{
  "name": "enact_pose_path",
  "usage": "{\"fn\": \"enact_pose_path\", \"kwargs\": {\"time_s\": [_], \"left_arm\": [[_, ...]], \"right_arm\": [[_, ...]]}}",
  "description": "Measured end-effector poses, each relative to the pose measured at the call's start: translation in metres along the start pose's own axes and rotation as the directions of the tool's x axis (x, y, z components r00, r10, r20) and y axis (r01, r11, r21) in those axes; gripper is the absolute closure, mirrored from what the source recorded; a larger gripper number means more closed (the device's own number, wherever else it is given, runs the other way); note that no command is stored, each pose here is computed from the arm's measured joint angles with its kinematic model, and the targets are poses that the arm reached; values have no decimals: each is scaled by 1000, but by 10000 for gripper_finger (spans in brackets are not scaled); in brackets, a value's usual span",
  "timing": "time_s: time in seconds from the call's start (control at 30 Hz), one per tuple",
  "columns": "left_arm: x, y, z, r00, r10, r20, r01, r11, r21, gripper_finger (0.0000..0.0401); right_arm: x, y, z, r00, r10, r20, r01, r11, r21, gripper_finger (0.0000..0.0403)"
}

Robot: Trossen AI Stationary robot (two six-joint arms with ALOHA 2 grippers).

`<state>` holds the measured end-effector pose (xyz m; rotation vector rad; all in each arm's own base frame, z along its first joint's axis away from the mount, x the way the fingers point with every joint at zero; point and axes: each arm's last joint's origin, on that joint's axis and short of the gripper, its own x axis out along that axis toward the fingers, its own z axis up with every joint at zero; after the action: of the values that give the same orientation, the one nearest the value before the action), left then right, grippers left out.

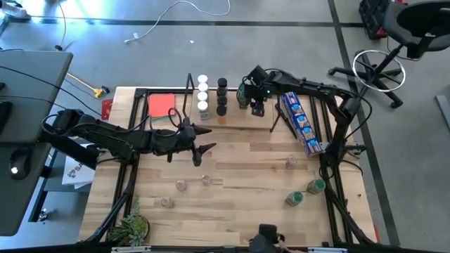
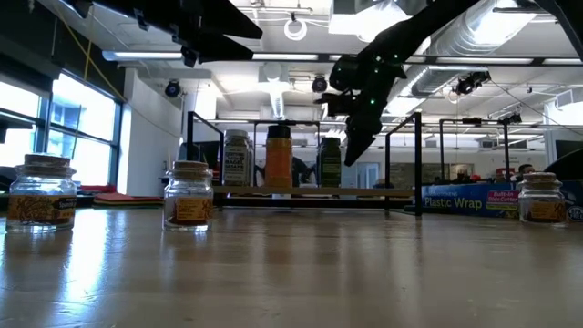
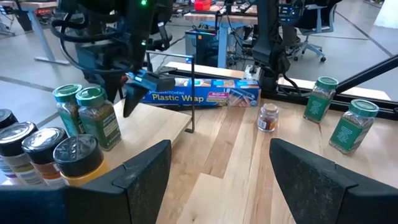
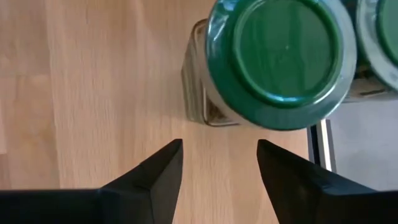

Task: Shelf spices
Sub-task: Adjust the green seasoning bottles on the shelf

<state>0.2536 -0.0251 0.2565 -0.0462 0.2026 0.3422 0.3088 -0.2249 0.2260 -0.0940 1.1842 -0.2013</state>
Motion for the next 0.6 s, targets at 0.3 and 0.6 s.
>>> {"fn": "enact_pose_path", "kwargs": {"time_s": [0.3,0.6], "left_arm": [[0,0,0,1000,0,0,0,1000,-6,133],[0,0,0,1000,0,1,0,1000,-7,133]], "right_arm": [[0,-1,3,999,0,37,-1,1000,16,210],[-1,-3,7,997,-9,81,7,1000,26,211]]}}
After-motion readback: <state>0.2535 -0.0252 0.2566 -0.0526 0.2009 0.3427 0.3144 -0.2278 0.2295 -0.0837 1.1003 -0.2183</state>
